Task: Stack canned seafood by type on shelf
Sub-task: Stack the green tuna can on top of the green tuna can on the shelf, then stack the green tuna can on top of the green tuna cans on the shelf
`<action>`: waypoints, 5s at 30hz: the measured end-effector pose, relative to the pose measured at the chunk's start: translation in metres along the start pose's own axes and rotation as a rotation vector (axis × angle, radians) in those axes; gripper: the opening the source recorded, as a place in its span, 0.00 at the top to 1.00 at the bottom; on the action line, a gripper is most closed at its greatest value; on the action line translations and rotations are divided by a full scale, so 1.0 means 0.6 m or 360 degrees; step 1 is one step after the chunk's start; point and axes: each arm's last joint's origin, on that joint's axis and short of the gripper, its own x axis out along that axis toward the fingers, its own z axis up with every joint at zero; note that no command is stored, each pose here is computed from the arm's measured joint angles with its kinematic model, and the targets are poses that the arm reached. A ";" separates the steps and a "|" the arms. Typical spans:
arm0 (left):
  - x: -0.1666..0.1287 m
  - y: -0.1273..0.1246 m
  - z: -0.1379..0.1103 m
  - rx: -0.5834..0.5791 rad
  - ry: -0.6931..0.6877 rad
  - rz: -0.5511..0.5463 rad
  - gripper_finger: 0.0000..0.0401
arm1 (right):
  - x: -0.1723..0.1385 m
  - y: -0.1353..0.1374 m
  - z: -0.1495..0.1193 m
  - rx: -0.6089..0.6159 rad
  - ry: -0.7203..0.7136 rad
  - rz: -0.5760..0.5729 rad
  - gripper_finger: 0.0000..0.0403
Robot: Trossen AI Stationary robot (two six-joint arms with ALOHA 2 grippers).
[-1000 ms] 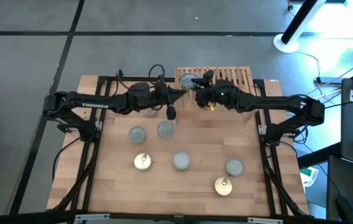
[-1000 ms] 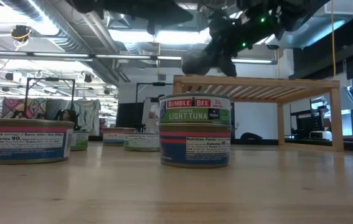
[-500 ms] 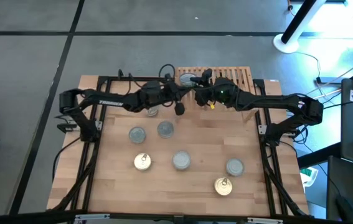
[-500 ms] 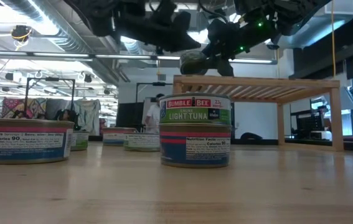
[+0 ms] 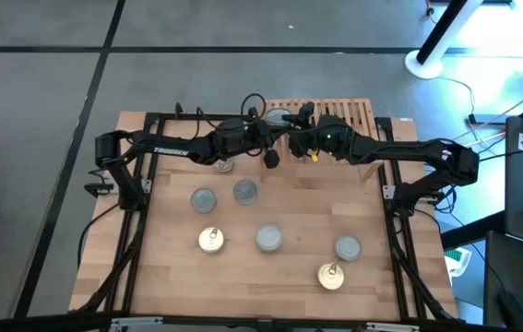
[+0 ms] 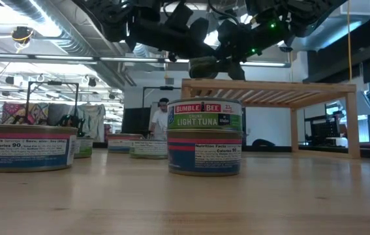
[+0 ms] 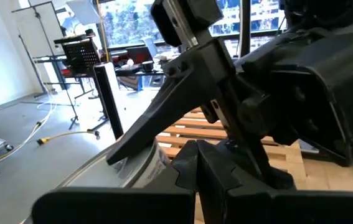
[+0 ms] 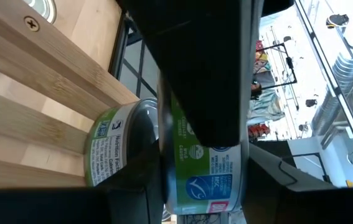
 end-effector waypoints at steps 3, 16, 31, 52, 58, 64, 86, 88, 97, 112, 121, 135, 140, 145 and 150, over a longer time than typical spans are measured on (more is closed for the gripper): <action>0.000 0.002 -0.002 0.0002 0.0017 0.0009 1.00 | 0.000 0.000 0.000 0.0000 0.0003 -0.0001 0.62; 0.000 0.003 -0.002 0.0002 0.0016 0.0022 1.00 | 0.000 0.000 0.000 -0.0001 0.0000 0.0007 0.62; 0.001 0.011 -0.007 0.0007 0.0060 0.0058 1.00 | 0.000 0.001 0.001 -0.0001 -0.0020 0.0016 0.48; 0.002 0.024 -0.012 0.0057 0.0120 0.0217 1.00 | 0.000 0.001 0.001 0.0006 -0.0024 0.0015 0.50; 0.000 0.016 -0.011 0.0072 0.0118 0.0197 1.00 | 0.000 0.001 0.001 0.0006 -0.0025 0.0016 0.50; 0.000 0.018 -0.011 0.0061 0.0117 0.0213 1.00 | 0.000 0.001 0.001 0.0005 -0.0024 0.0018 0.50; -0.019 -0.002 0.016 0.0130 0.0089 0.0221 1.00 | -0.044 -0.029 0.016 0.0045 -0.0063 -0.0042 0.50; -0.028 -0.011 0.030 0.0141 0.0058 0.0195 1.00 | -0.055 -0.028 0.029 0.0043 -0.0084 -0.0035 0.50; -0.105 -0.081 0.083 0.0174 0.0133 -0.0072 1.00 | -0.115 0.008 0.097 -0.0041 -0.0114 0.0124 0.50; -0.218 -0.246 0.081 0.0068 0.0342 -0.0845 0.99 | -0.239 0.106 0.203 0.0345 -0.0350 0.0639 0.50; -0.243 -0.340 0.043 0.0087 0.0327 -0.1058 0.73 | -0.309 0.143 0.247 0.0565 -0.0675 0.1097 0.50; -0.228 -0.393 -0.065 0.0702 0.0517 -0.0996 0.65 | -0.292 0.238 0.260 0.0438 -0.0442 0.1326 0.50; -0.227 -0.394 -0.085 0.0769 0.0619 -0.0980 0.65 | -0.280 0.272 0.264 0.0339 -0.0399 0.1352 0.50; -0.227 -0.393 -0.100 0.0819 0.0699 -0.0960 0.65 | -0.271 0.295 0.268 0.0282 -0.0398 0.1355 0.50; -0.234 -0.393 -0.111 0.0885 0.0783 -0.0964 0.65 | -0.268 0.302 0.271 0.0290 -0.0414 0.1347 0.50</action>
